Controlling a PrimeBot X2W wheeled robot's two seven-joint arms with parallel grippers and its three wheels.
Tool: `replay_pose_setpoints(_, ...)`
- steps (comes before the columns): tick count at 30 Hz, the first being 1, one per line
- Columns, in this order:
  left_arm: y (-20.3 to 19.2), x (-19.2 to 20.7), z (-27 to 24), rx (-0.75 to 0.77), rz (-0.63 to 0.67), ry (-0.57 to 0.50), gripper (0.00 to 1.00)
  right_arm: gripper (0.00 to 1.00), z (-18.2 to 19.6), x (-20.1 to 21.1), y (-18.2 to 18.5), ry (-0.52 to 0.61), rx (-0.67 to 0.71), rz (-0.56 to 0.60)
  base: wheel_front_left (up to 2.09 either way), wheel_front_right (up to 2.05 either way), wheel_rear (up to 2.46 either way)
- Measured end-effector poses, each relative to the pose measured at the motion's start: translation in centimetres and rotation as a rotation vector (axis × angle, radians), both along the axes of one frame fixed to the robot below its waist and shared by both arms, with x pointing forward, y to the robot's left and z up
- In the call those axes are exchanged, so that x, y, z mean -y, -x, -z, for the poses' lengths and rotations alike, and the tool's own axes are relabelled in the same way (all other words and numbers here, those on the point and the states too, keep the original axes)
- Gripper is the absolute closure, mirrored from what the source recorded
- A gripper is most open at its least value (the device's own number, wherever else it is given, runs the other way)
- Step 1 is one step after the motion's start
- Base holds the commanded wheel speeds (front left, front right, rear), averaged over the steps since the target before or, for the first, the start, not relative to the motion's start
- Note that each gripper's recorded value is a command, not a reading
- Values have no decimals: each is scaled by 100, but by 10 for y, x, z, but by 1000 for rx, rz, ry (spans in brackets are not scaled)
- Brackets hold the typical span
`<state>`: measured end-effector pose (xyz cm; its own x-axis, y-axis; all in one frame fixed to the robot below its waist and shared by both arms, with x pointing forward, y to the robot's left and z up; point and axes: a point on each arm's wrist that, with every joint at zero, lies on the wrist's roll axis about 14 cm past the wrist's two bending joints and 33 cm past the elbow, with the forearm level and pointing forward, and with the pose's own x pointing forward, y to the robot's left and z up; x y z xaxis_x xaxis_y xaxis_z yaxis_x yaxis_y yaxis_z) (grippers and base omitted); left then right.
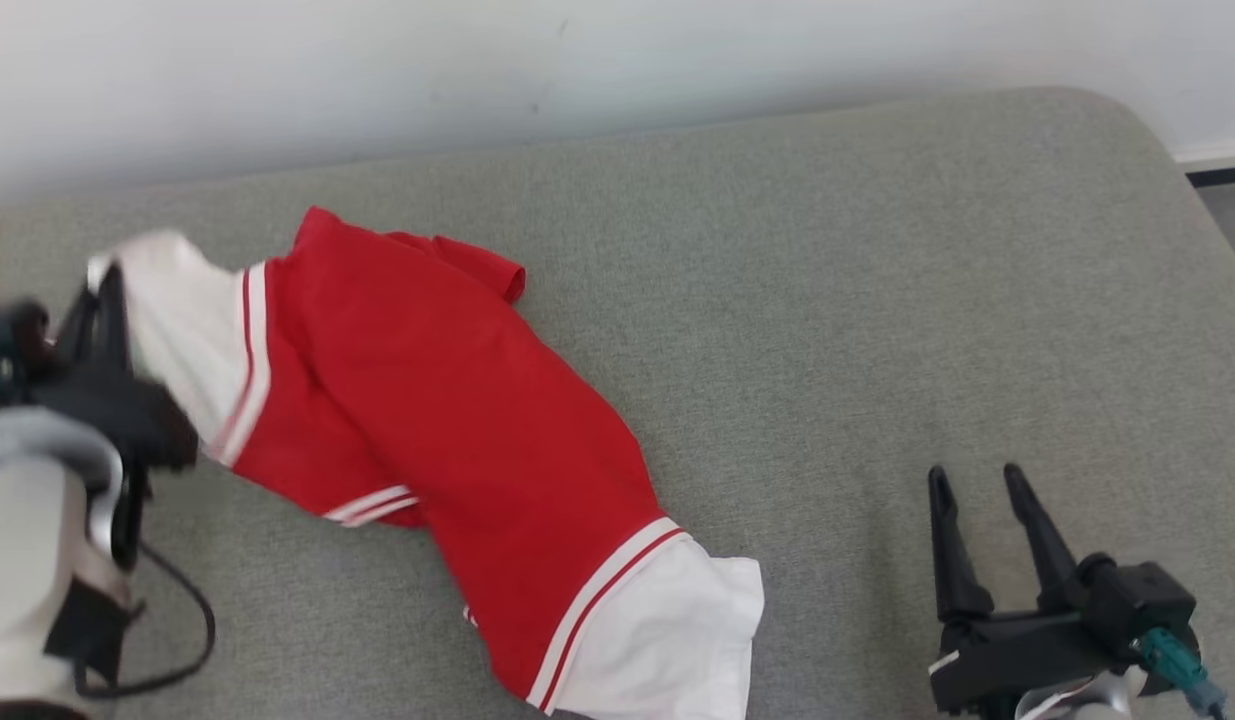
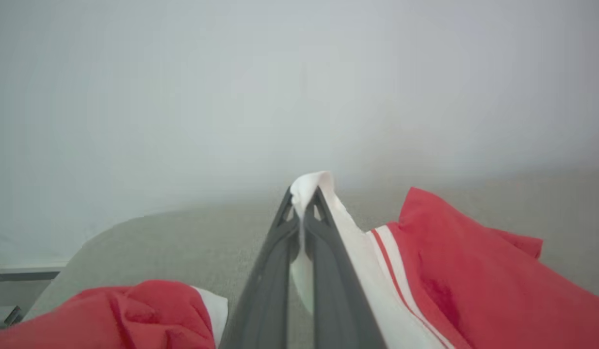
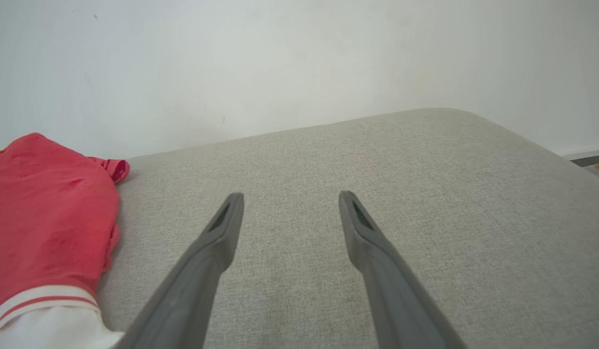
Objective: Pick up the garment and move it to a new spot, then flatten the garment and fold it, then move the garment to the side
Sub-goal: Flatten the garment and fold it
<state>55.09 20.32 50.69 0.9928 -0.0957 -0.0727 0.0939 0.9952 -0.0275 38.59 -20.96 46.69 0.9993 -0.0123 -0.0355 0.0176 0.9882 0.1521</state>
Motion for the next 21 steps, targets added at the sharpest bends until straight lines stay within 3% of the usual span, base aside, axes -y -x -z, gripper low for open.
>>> replay_pose_setpoints(6, -24, 39, -109, 240, 127, -73, 100, 0, -2, 3, 13, -25, 6, 26, 0, 0, 0)
replay_pose_setpoints(7, -28, 59, -147, 318, 177, -94, 100, 0, -2, 7, 19, -31, 3, 43, 0, 0, 0)
replay_pose_setpoints(12, -21, 112, -223, 468, 305, -128, 100, 0, -4, 16, 28, -42, 11, 83, 0, 0, 0)
replay_pose_setpoints(16, -5, 160, -250, 518, 424, -116, 100, 0, -4, 26, 37, -49, 10, 123, 0, 0, 0)
replay_pose_setpoints(21, 18, 227, -242, 499, 596, -68, 100, 0, -4, 35, 42, -52, 8, 154, 0, 0, 0)
